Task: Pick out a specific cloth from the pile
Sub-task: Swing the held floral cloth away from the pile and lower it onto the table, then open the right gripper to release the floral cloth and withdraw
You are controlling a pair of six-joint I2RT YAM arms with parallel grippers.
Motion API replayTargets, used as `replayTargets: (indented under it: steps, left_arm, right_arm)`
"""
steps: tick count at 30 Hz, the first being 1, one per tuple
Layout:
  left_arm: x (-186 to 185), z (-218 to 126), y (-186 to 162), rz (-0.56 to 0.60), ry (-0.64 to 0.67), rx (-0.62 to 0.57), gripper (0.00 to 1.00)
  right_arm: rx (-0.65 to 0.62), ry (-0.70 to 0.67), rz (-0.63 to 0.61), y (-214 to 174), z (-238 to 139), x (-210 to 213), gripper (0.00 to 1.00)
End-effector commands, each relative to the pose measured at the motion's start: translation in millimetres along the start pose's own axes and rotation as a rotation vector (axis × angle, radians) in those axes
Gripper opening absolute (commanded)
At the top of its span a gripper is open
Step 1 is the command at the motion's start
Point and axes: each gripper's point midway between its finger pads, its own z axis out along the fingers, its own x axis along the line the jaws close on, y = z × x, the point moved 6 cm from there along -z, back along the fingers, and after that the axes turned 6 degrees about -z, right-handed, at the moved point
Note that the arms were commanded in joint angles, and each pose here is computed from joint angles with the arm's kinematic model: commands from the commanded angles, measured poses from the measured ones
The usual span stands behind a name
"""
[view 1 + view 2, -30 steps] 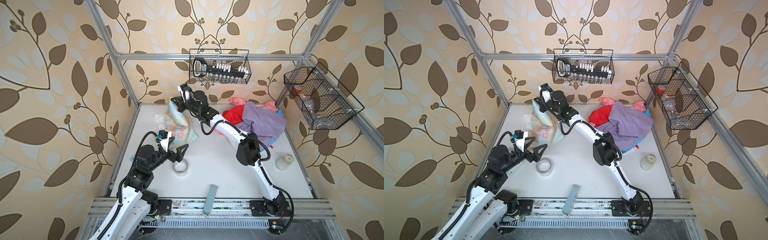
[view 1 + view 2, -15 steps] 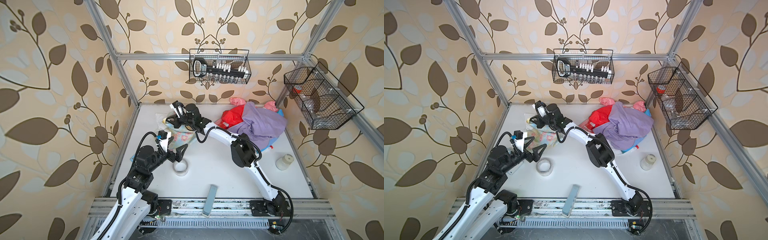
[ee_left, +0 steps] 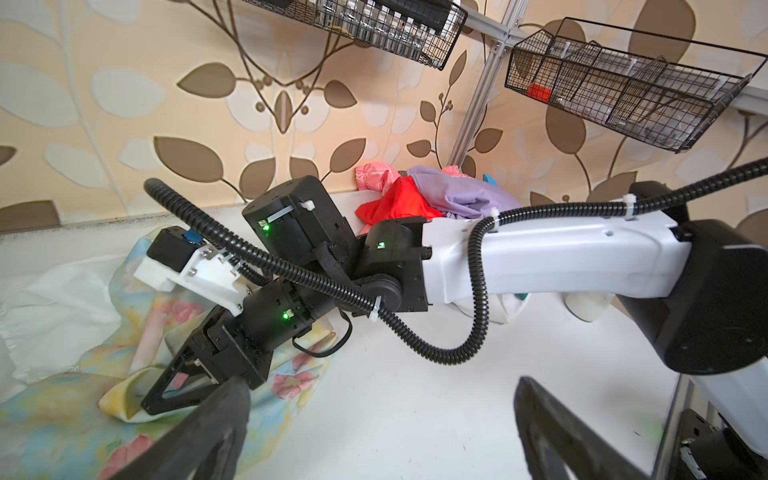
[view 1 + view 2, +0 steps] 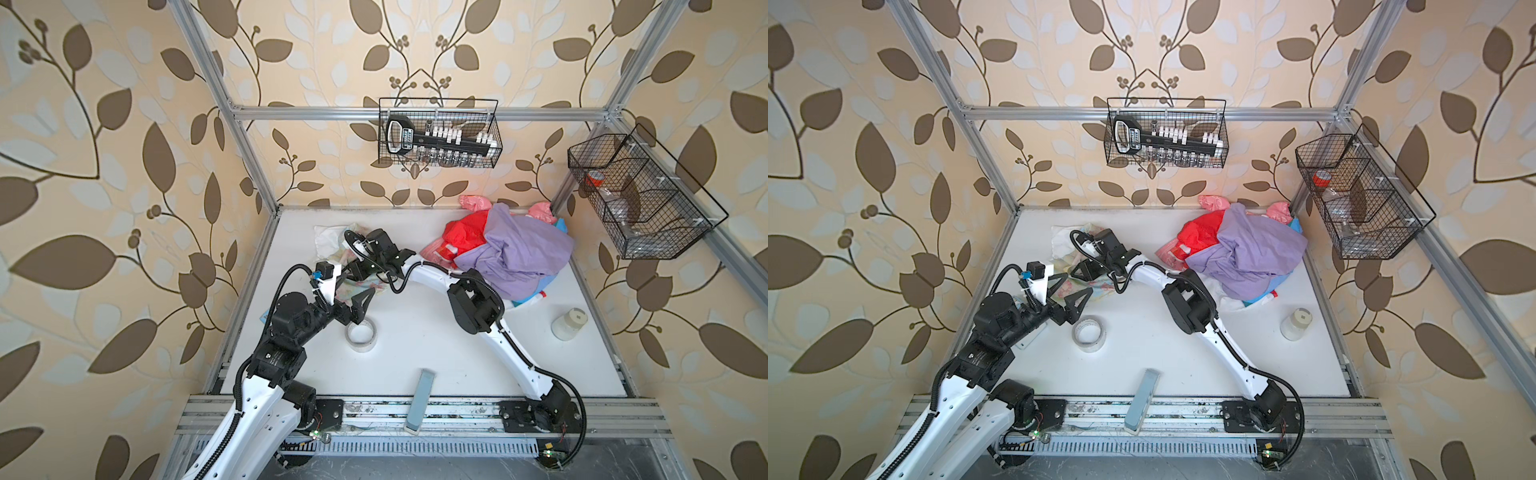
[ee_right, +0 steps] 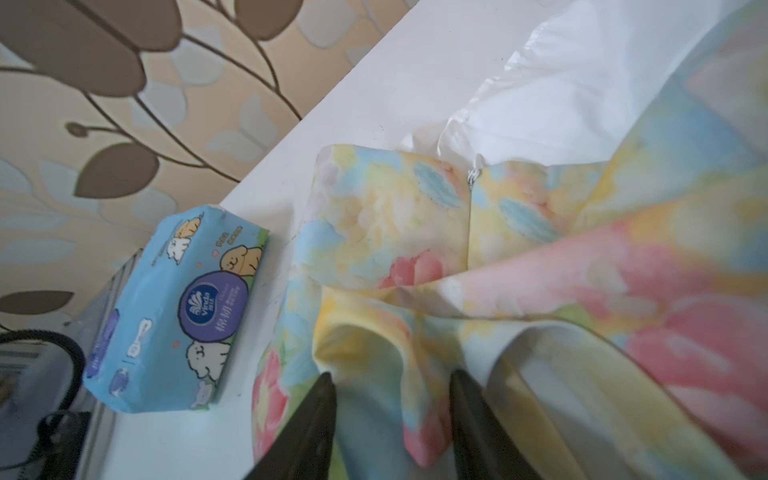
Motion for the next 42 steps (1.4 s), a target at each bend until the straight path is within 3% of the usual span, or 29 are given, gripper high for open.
replayTargets:
  steps: [1,9,15,23,26,30,31,33,42]
  left_arm:
    - [-4.1,-1.6,5.6,0.030,-0.012,-0.036,0.99]
    - [-2.5,-1.2,5.4,0.033,0.001,-0.037,0.99]
    - [-1.3,-1.1,6.3,0.035,0.013,-0.040,0.99]
    - [-0.1,-1.3,6.0,0.035,0.023,-0.041,0.99]
    - [-0.7,-1.8,6.4,0.036,0.020,-0.043,0.99]
    - [-2.1,-3.0,7.7,0.033,0.015,-0.050,0.99]
    - [-2.3,-3.5,7.7,0.033,0.013,-0.052,0.99]
    - [-3.9,-4.7,9.2,0.034,0.007,-0.057,0.99]
    - [-8.5,-10.7,11.0,0.050,0.000,-0.083,0.99]
  right_arm:
    - [0.086,-0.056,0.028,-30.3,9.2,-18.2,0.50]
    - [0.074,-0.121,0.112,-44.3,22.5,-49.7,0.50]
    - [-0.030,-0.071,0.224,-33.6,26.2,-60.8,0.50]
    - [-0.126,-0.009,0.224,-9.6,24.2,-52.4,0.50]
    - [-0.123,0.034,0.188,-3.8,19.4,-43.0,0.59]
    - [-0.118,0.071,0.110,4.5,9.3,-23.2,0.78]
    - [-0.123,0.083,0.088,8.1,5.4,-17.1,0.90]
    - [-0.131,0.098,0.053,16.3,-2.1,-5.2,0.99]
    - [-0.159,0.099,-0.046,51.3,-47.4,37.8,1.00]
